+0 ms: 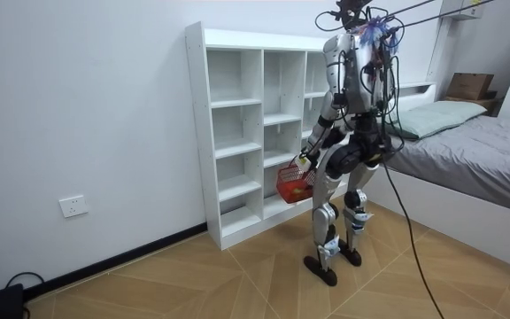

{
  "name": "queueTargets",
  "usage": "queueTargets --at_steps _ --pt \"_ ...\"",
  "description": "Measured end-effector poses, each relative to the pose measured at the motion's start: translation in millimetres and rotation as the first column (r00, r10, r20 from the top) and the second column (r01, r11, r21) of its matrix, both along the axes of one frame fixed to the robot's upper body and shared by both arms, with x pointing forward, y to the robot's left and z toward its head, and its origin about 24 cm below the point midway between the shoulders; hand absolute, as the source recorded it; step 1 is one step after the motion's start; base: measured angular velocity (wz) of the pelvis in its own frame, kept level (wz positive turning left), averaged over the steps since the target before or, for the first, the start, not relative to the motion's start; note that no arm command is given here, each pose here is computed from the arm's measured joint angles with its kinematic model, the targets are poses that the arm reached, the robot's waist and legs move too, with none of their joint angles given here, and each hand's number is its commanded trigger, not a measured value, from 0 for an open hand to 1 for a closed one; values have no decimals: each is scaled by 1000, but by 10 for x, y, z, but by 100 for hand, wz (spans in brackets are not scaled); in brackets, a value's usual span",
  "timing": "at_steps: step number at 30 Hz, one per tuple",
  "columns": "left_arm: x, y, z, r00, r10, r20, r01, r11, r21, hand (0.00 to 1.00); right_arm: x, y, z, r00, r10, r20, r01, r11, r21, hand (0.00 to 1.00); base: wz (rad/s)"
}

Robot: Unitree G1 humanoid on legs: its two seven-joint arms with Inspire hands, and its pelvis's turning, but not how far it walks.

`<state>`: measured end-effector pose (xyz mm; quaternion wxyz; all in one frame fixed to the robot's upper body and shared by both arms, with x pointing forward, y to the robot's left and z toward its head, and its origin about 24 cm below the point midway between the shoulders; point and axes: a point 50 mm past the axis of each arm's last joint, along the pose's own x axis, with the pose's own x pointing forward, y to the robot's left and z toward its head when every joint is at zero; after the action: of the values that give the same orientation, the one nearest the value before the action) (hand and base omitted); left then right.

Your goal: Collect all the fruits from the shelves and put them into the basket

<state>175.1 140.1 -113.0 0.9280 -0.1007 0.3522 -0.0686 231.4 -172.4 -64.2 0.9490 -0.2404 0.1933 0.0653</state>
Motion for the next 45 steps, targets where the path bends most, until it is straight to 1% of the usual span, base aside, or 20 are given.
queueTargets --at_steps 5,8,15,24,30,34,35,36,37,38,39,45 --pt "36 -38 18 1000 -14 11 14 1000 -4 100 -20 56 -31 999 36 -16 -36 999 -11 100 0" --pt "42 -69 25 999 -30 15 31 1000 -5 100 -57 134 -59 998 62 -25 -62 998 -10 100 0" --pt "97 -176 76 996 -80 45 81 997 -18 100 -105 251 -96 986 159 -50 -161 986 -39 100 2" --pt "81 -264 85 989 -135 61 137 990 -30 100 -168 266 -157 975 202 -95 -207 977 -43 100 -1" --pt "81 -302 90 985 -163 64 165 986 -34 100 -244 256 -243 966 213 -146 -221 974 -42 100 0" --pt "83 -314 96 983 -171 68 175 983 -50 100 -253 269 -249 962 227 -153 -235 971 -39 100 0" --pt "93 -322 104 982 -174 73 178 983 -55 100 -249 276 -247 960 234 -155 -243 969 -37 86 0" --pt "99 -322 107 983 -171 74 175 983 -58 100 -248 276 -247 959 236 -156 -244 969 -36 67 0" --pt "100 -321 108 983 -169 74 173 983 -61 100 -248 276 -247 959 237 -156 -245 969 -36 55 0" --pt "104 -320 110 983 -166 74 171 983 -65 100 -251 276 -249 958 240 -159 -248 968 -34 2 0" --pt "107 -320 112 983 -166 75 171 983 -68 100 -251 277 -250 957 241 -160 -249 968 -33 0 0" --pt "137 -328 131 981 -175 86 182 981 -74 100 -258 275 -266 953 249 -174 -258 966 -31 0 0"
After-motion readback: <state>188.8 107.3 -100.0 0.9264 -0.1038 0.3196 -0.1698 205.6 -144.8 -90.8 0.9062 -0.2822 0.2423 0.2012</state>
